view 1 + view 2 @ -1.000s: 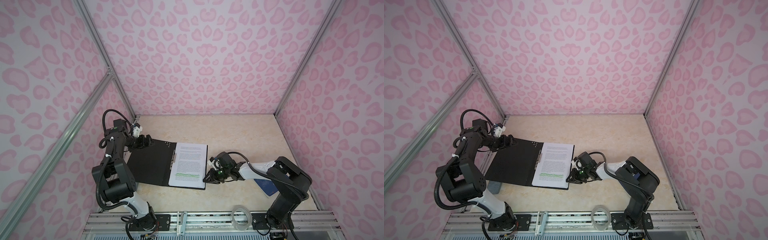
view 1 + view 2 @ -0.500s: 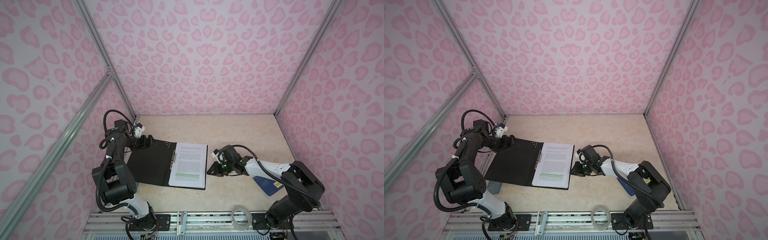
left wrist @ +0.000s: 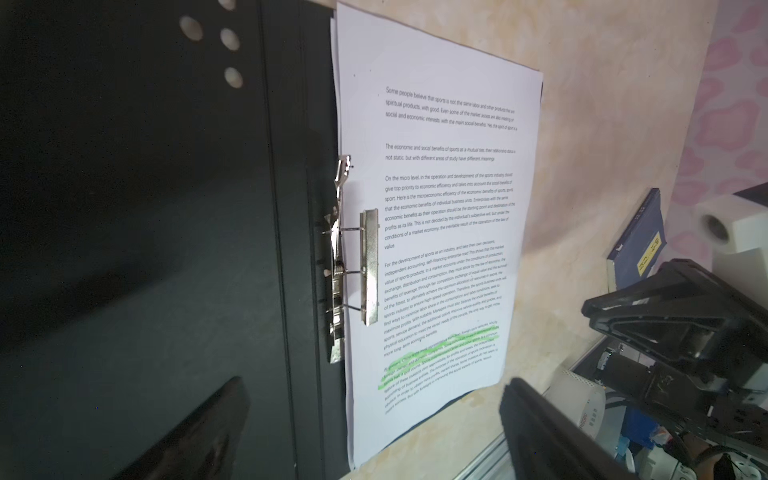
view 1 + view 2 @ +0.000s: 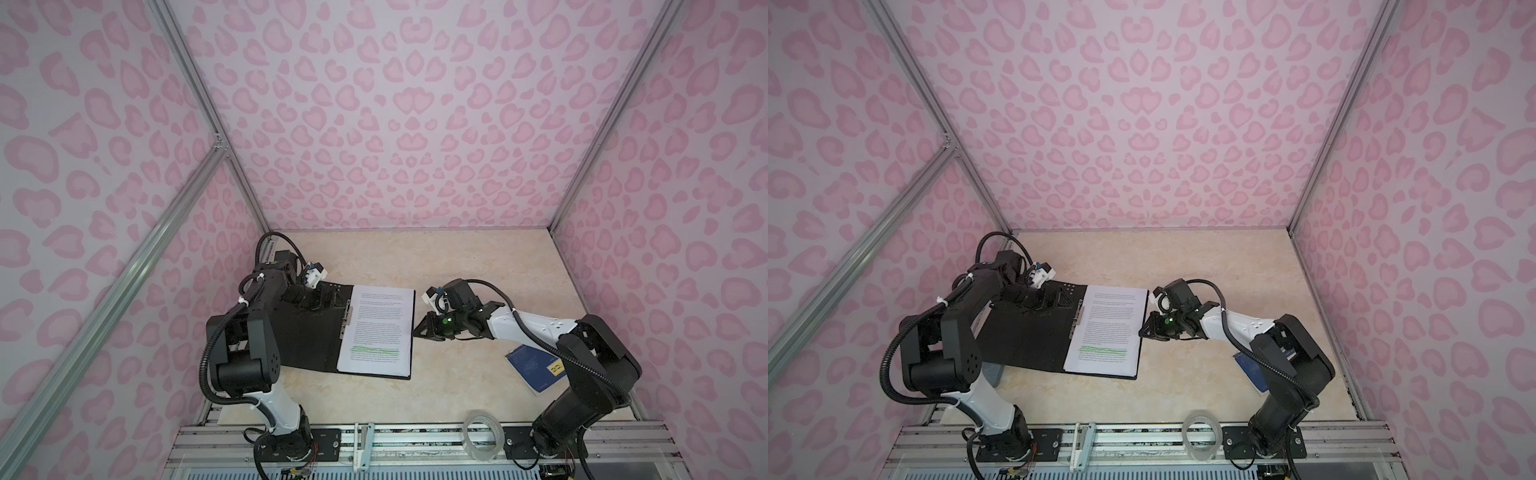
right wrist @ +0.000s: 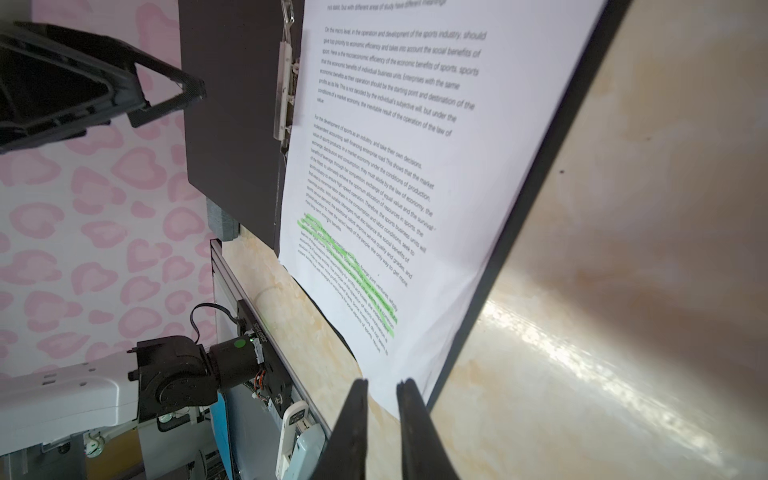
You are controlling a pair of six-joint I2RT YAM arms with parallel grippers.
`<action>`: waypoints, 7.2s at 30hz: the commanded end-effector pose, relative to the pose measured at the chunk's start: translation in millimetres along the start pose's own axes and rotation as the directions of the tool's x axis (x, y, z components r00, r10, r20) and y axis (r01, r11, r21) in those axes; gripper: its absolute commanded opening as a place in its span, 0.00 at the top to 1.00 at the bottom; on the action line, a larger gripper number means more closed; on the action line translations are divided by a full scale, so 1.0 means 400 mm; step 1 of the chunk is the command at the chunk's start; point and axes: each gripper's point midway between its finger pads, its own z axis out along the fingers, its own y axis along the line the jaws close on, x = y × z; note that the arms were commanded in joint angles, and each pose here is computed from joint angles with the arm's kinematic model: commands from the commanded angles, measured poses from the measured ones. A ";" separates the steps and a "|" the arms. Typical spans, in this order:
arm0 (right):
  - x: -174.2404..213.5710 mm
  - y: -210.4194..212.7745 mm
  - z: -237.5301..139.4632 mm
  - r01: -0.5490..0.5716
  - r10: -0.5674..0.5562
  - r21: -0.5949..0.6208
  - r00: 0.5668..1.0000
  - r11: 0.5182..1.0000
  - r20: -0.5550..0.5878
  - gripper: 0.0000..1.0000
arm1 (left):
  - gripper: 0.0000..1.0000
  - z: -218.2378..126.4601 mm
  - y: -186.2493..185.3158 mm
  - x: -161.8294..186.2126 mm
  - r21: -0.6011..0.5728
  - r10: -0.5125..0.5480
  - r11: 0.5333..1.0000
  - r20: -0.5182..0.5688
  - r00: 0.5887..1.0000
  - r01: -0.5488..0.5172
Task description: Put the files into the folder
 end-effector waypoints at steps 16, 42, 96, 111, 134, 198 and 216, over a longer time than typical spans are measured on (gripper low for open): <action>-0.038 -0.034 -0.045 -0.051 0.052 -0.024 0.997 0.998 0.059 0.82 | 0.02 0.126 0.005 0.030 0.042 -0.123 0.991 -0.031 0.992 0.124; -0.051 -0.099 -0.106 -0.087 0.089 -0.021 0.990 0.996 0.113 0.83 | 0.02 0.220 -0.138 0.037 0.249 -0.152 0.951 -0.139 0.979 0.183; -0.296 -0.403 -0.090 -0.413 0.413 -0.024 0.905 0.910 0.102 0.69 | 0.02 0.248 -0.183 -0.001 0.272 -0.185 0.933 -0.194 0.963 0.234; -0.378 -0.409 -0.063 -0.394 0.396 -0.055 0.916 0.918 0.055 0.69 | 0.02 0.291 -0.197 0.038 0.284 -0.188 0.922 -0.263 0.946 0.263; -0.342 -0.261 -0.351 -0.161 0.104 0.203 0.958 0.966 0.266 0.74 | 0.02 0.191 -0.239 -0.135 0.195 0.079 0.979 -0.091 0.993 -0.060; -0.108 -0.063 -0.549 0.034 -0.211 0.282 0.748 0.959 0.629 0.63 | 0.02 0.229 -0.401 -0.014 0.468 0.234 0.876 -0.196 0.952 -0.118; -0.094 0.081 -0.393 0.246 -0.333 0.429 0.932 0.869 0.141 0.67 | 0.02 -0.004 -0.184 -0.066 -0.050 0.227 0.973 0.002 0.974 -0.227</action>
